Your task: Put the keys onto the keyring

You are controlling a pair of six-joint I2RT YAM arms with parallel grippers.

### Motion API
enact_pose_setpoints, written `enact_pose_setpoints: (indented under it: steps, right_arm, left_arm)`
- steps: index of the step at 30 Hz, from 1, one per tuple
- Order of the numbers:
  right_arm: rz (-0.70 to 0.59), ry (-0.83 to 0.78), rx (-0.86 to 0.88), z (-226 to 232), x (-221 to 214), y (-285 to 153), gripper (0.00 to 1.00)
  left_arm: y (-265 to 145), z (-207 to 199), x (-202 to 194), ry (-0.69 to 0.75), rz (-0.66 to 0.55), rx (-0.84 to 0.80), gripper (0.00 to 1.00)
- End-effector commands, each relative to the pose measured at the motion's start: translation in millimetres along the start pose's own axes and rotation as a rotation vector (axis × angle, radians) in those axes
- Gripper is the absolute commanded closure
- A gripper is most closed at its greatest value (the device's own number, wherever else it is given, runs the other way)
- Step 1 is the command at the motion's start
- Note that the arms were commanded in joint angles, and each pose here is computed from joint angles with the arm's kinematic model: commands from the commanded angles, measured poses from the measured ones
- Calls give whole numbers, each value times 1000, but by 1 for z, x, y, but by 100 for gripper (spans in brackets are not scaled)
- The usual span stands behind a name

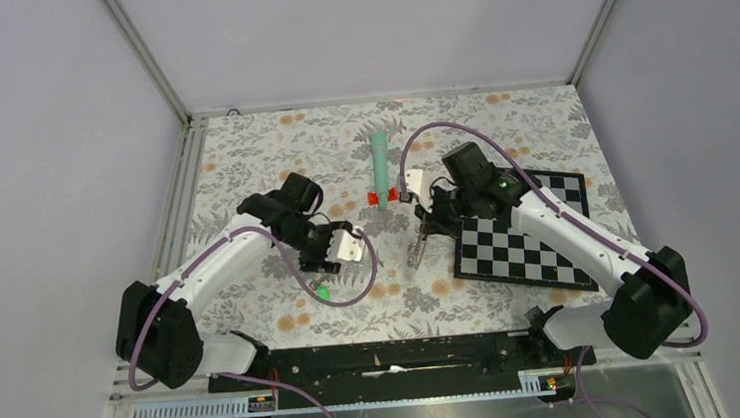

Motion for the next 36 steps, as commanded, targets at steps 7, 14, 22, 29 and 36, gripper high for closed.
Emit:
enact_pose_setpoints:
  steps: [7, 14, 22, 29, 36]
  right_arm:
    - [-84, -31, -4, 3, 6, 1, 100]
    - [-86, -29, -1, 4, 4, 1, 100]
    - [-87, -29, 0, 5, 3, 1, 100]
    - [-86, -30, 1, 5, 2, 1, 100]
    - [-86, -30, 0, 5, 2, 0, 100]
  left_arm:
    - [1, -30, -43, 38, 282, -178, 52]
    - [19, -22, -58, 40, 323, -198, 55]
    - [31, -12, -63, 27, 338, -248, 53]
    - [36, -10, -64, 14, 335, -267, 53]
    - [42, -14, -68, 6, 344, -296, 56]
Point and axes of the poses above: each gripper's point midway between its finger pads, its own y axis out along the fingers, its own z axis along the line the jaws close on, x = y × z, the point moved 8 cm from there along -y, back along the fingers, and after that the axes turned 5 degrees about -y, right-handed, at the moved point
